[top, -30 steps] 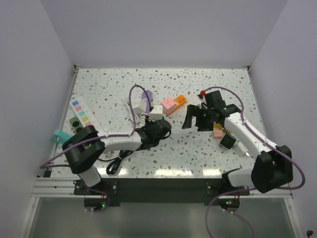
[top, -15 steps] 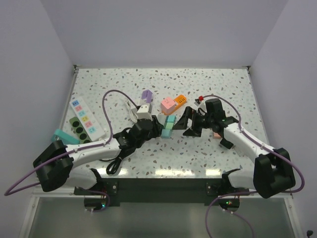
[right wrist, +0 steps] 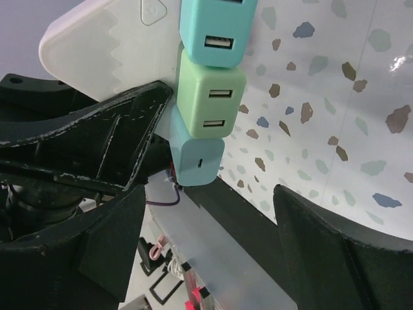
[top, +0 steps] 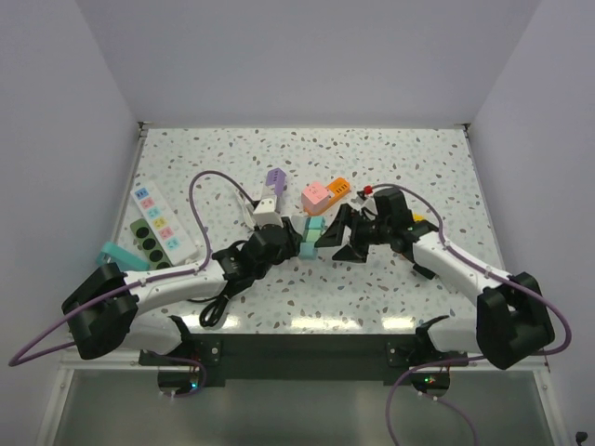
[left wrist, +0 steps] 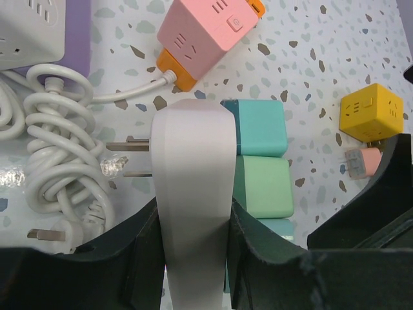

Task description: Pull the plug off the socket

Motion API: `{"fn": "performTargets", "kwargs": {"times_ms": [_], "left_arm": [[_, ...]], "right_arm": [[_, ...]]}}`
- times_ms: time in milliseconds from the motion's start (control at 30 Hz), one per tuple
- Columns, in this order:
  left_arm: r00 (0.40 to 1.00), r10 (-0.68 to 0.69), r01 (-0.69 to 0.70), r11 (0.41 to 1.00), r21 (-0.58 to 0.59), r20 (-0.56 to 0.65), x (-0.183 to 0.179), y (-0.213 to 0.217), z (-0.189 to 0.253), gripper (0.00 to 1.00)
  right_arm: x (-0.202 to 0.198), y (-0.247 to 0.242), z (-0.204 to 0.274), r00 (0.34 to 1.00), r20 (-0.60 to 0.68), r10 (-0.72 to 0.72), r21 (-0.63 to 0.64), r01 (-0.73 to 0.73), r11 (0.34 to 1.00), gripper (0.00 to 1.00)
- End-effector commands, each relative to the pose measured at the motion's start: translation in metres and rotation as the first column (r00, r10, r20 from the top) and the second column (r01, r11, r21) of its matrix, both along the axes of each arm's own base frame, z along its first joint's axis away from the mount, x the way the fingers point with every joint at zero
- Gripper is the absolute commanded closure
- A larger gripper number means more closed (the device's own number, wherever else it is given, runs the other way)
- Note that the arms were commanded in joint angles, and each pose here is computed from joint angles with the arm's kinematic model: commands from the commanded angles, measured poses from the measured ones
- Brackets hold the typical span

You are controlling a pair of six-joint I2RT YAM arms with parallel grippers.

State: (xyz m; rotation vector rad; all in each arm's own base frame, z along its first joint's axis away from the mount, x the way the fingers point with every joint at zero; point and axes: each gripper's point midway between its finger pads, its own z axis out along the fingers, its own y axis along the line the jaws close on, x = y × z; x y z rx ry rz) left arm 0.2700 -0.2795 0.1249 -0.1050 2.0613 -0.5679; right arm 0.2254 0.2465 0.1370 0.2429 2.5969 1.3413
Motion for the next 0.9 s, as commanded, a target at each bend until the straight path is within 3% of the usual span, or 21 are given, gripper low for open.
{"fn": "performTargets", "kwargs": {"times_ms": [0,333,433,467,500,733,867], "left_arm": [[0.994,0.066,-0.054,0.989,-0.138,0.082,0.015,-0.012,0.048,1.0],[0.993,0.076,-0.06,0.983,-0.173,0.088,0.015,-0.019,0.058,1.0],[0.994,0.08,-0.065,0.983,-0.171,0.08,0.015,-0.019,0.055,1.0],[0.993,0.09,-0.078,0.985,-0.155,0.071,0.014,-0.015,0.051,1.0],[0.991,0.115,-0.104,0.984,-0.147,0.072,0.016,-0.01,0.05,1.0],[0.972,0.226,-0.223,0.974,-0.048,0.063,0.029,0.027,0.022,1.0],[0.968,0.246,-0.244,0.969,-0.038,0.051,0.037,0.042,0.01,1.0]], "right_arm": [[0.008,0.012,0.003,0.999,-0.022,-0.049,0.02,0.05,0.999,0.17],[0.019,0.048,-0.01,0.994,-0.053,-0.095,0.035,0.097,0.995,0.44],[0.025,0.05,-0.011,0.992,-0.04,-0.12,0.02,0.121,0.992,0.68],[0.024,0.049,-0.012,0.991,-0.042,-0.124,0.015,0.125,0.992,0.89],[0.023,0.047,-0.014,0.99,-0.044,-0.132,0.002,0.132,0.991,0.98],[-0.005,0.017,-0.023,0.984,-0.069,-0.163,-0.028,0.162,0.986,1.0],[-0.017,-0.011,-0.019,0.979,-0.062,-0.196,0.026,0.198,0.98,1.0]]}}
